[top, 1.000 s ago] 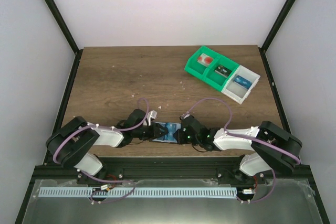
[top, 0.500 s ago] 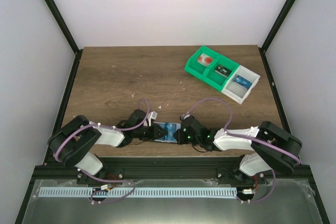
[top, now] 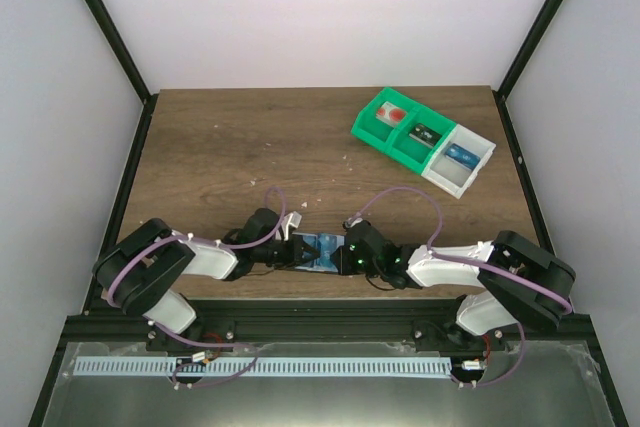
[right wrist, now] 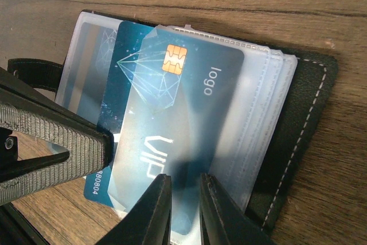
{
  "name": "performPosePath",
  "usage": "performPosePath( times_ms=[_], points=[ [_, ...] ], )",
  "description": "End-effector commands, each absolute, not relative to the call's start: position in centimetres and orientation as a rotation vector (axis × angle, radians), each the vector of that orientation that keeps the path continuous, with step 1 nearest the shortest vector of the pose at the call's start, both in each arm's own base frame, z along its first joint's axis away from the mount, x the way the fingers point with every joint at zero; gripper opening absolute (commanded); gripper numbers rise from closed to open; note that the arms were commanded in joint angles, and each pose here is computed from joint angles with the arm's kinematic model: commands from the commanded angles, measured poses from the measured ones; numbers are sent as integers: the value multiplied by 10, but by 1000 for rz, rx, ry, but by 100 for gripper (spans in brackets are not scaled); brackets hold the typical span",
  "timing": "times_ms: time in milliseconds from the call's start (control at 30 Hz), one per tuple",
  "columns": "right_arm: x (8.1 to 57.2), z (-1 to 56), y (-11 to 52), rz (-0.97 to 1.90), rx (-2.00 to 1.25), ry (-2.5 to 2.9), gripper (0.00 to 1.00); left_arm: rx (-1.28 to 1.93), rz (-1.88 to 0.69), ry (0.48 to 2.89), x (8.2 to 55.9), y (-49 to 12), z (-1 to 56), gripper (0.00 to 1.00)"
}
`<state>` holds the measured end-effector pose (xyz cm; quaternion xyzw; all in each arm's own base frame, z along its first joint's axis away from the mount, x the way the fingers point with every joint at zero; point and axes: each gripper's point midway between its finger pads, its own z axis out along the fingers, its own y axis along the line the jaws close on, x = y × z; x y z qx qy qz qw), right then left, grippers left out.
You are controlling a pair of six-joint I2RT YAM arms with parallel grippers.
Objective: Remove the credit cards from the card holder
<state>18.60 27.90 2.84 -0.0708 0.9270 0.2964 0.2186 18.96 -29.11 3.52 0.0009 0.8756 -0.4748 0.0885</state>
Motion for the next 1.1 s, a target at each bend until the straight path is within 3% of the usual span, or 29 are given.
performPosePath(
  times_ms=[0, 767, 967, 1067],
  points=[
    [183, 18, 270, 780, -184, 2598, 16, -7, -1418, 2593, 191, -289, 37, 0],
    [187, 35, 280, 843, -185, 2563, 18, -221, -1251, 2517, 203, -239, 48, 0],
    [188, 65, 296, 980, -190, 2496, 25, -222, -1261, 2417, 209, -234, 77, 0],
    [186, 91, 307, 1121, -171, 2428, 34, -203, -1340, 2354, 206, -237, 98, 0]
  ],
)
